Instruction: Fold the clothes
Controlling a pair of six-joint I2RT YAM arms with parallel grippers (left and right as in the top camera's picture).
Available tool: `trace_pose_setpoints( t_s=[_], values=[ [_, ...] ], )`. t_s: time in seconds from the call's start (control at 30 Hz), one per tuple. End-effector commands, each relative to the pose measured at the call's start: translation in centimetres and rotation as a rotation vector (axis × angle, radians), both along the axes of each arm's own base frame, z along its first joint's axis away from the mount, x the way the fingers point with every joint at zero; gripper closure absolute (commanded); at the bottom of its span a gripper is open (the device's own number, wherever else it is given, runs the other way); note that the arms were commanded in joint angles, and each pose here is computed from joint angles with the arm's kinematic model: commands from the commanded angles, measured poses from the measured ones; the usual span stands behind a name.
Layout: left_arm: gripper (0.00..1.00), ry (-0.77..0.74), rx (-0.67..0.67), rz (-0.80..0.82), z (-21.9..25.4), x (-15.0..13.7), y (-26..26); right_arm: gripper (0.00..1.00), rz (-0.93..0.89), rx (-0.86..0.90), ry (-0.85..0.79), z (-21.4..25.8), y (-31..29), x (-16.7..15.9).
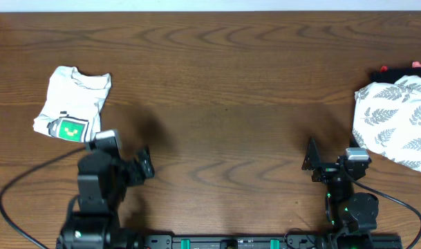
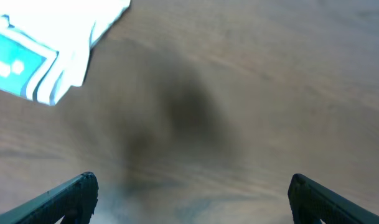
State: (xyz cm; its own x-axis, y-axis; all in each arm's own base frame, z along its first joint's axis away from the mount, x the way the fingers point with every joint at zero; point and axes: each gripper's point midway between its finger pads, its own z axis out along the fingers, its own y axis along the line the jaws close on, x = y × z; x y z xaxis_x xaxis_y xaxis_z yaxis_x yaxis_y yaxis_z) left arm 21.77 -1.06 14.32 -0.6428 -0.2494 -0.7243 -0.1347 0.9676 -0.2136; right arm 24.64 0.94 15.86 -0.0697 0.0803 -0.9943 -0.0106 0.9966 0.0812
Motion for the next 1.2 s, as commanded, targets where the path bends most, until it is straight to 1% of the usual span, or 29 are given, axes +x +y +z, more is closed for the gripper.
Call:
trace_pose_setpoints(
  t_s=[0.0,0.07,0.2,0.4,0.57,0.7,0.9,1.1,1.17],
  values=[
    [0.02,-0.008,0.009,0.026,-2.8,-1.1,0.5,0.01,-0.006,-0.013,0.000,-0.1,-0.2,0.0],
    [0.02,-0.089,0.006,0.026,-3.1,-0.7,0.5,0.01,-0.006,-0.013,0.001,-0.1,-0.2,0.0],
    [0.02,-0.278,0.032,0.004,-1.8,0.9,0.4,0.01,-0.006,-0.013,0.001,-0.1,-0.2,0.0],
    [0.02,-0.448,0.081,-0.021,-1.2,2.3,0.4,0.01,-0.006,-0.013,0.001,-0.1,-0.2,0.0],
    [0.02,-0.641,0.166,-0.048,1.3,3.0,0.4,0.01,-0.006,-0.013,0.001,-0.1,-0.2,0.0],
    [0.02,-0.658,0.167,-0.046,1.6,2.8,0.4,0.01,-0.006,-0.013,0.001,-0.1,-0.2,0.0],
    [0.02,-0.567,0.168,-0.054,-0.6,2.6,0.4,0.01,-0.006,-0.013,0.001,-0.1,-0.2,0.0],
    [0.02,-0.571,0.168,-0.054,-0.5,2.6,0.4,0.01,-0.006,-0.013,0.001,-0.1,-0.2,0.0],
    [0.02,-0.622,0.168,-0.049,0.8,2.8,0.4,0.01,-0.006,-0.013,0.001,-0.1,-0.2,0.0]
  ],
)
